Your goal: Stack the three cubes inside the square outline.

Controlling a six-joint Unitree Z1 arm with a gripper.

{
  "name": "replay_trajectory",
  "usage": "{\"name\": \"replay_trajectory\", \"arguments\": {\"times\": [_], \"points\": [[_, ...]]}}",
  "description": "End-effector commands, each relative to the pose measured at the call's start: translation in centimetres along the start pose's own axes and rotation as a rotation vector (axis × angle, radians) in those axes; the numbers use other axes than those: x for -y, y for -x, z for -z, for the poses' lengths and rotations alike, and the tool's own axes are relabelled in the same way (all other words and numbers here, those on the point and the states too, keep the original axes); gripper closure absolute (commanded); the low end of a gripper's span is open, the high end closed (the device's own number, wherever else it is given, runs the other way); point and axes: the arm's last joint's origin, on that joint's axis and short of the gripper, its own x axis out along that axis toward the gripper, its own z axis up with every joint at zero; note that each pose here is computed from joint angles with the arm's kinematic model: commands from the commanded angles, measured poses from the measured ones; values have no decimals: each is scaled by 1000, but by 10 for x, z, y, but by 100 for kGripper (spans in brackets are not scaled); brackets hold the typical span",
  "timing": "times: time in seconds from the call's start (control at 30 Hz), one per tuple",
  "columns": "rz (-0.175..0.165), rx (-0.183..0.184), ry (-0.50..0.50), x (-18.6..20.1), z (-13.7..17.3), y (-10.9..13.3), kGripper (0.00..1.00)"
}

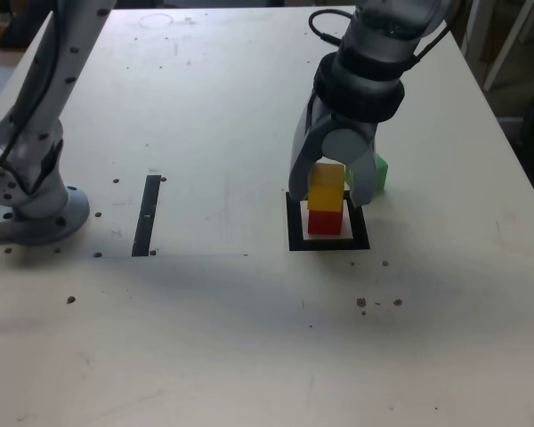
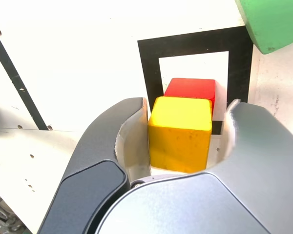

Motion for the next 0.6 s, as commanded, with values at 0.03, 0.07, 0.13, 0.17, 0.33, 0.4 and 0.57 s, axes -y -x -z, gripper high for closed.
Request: {"name": "replay_trajectory", "arguments": {"times": [0.03,0.07,0.13,0.17,0.33,0.4,0.57], "points": [[0,-6,2,-1,0,-2,1],[0,-6,3,-2,0,-2,1],[-3,-4,4,-2,2,-1,1],[-9,0,6,-3,4,1,1],[-61,27,11,-8,23,16,1],[-88,35,8,-12,33,23,1],[-135,47,-49,-33,50,34,1]]}}
